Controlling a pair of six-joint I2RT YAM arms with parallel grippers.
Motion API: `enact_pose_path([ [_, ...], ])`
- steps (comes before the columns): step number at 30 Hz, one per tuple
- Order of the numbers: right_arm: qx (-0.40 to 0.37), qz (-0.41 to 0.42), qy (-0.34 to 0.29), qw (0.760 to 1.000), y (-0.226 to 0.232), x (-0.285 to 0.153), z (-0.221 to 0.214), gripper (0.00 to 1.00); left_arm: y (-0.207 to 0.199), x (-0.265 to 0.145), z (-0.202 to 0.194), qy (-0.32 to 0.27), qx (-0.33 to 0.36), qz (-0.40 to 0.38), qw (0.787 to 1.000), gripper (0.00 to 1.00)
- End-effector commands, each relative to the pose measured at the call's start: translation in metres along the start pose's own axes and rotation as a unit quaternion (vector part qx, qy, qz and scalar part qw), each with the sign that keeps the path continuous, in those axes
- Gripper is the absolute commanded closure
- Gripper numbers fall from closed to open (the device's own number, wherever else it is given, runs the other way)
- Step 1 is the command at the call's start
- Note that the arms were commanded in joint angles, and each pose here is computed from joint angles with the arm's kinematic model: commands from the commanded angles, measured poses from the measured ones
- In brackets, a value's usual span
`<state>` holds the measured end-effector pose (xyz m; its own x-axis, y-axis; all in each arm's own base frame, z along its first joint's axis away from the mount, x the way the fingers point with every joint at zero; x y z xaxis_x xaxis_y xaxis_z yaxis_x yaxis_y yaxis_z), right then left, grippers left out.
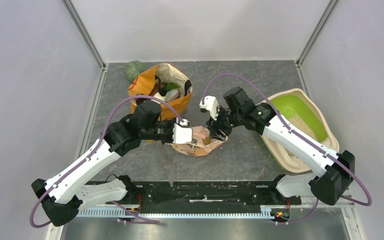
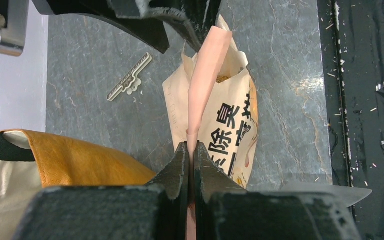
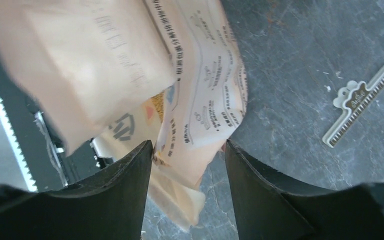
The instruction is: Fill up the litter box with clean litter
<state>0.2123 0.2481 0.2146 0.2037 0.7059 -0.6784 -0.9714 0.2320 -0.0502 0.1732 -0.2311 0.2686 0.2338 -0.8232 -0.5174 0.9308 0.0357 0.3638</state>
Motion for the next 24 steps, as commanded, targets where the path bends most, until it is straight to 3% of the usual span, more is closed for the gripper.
enact_pose_path([
  [1,0.002,-0.05,0.019,0.999,-0.018,0.01,-0.004,0.38,0.0,-0.006,0.006,-0.018,0.017,0.004,1.0,0.98],
  [10,-0.042,-0.028,0.077,0.996,-0.003,0.018,-0.04,0.28,0.004,-0.008,0.008,-0.022,0.013,0.02,0.999,0.98],
  [13,-0.017,-0.091,0.105,0.99,-0.025,0.022,-0.043,0.43,0.002,-0.009,0.009,-0.028,0.014,0.017,0.999,0.98],
  [14,-0.004,-0.114,0.11,0.987,-0.033,0.022,-0.041,0.56,0.0,-0.009,0.009,-0.029,0.016,0.015,0.999,0.98],
  [16,0.033,-0.145,0.111,0.983,-0.044,0.022,-0.031,0.92,-0.001,-0.01,0.009,-0.03,0.022,0.014,0.999,0.98],
  [17,0.056,-0.156,0.105,0.981,-0.047,0.021,-0.025,1.0,-0.002,-0.01,0.008,-0.03,0.024,0.011,0.999,0.98],
  [24,0.164,-0.14,0.057,0.975,-0.04,0.027,0.007,1.0,-0.011,-0.003,0.007,-0.033,0.04,-0.025,0.998,0.98],
])
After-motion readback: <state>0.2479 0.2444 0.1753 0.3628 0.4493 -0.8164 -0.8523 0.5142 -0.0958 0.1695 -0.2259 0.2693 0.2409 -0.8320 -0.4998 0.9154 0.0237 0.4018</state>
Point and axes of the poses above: each gripper's point midway between its finger pads, its own x axis out along the fingers, its own y axis along the line the jaws close on, z = x × y, the point moved 2 cm from there along -x, back along the fingers, and after that the axes turned 6 degrees about -x, right-handed, at the moved point
